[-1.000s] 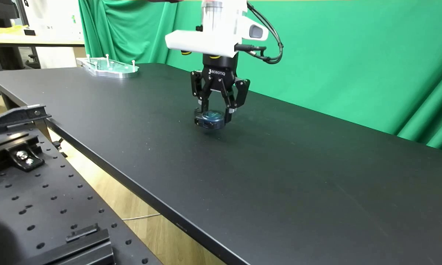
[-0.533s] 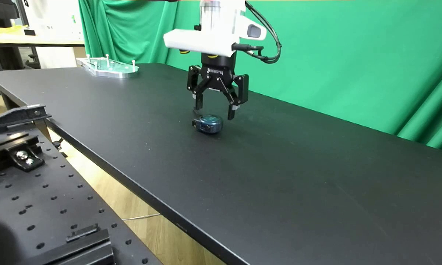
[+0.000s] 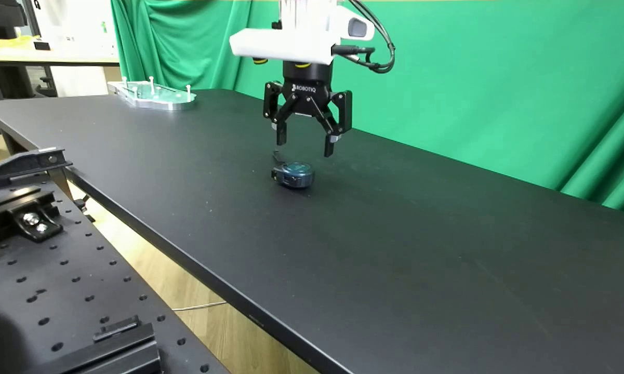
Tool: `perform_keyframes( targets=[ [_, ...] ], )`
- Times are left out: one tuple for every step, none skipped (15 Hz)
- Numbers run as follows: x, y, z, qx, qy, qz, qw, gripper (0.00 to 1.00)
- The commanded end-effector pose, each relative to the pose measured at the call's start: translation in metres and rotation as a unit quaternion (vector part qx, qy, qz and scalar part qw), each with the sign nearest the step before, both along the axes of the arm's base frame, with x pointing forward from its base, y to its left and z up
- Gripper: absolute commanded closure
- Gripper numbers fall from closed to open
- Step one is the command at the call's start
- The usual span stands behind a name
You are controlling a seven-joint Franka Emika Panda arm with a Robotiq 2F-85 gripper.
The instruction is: Move the measuring tape
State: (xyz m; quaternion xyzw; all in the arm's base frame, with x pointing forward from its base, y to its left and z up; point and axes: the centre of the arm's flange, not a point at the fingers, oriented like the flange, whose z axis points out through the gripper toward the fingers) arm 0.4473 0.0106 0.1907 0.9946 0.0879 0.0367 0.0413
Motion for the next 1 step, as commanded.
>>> perform_keyframes(
  targets=[
    [-0.0175, 0.0053, 0.0202, 0.003, 0.011, 0.005, 0.9999, 0.00]
  ],
)
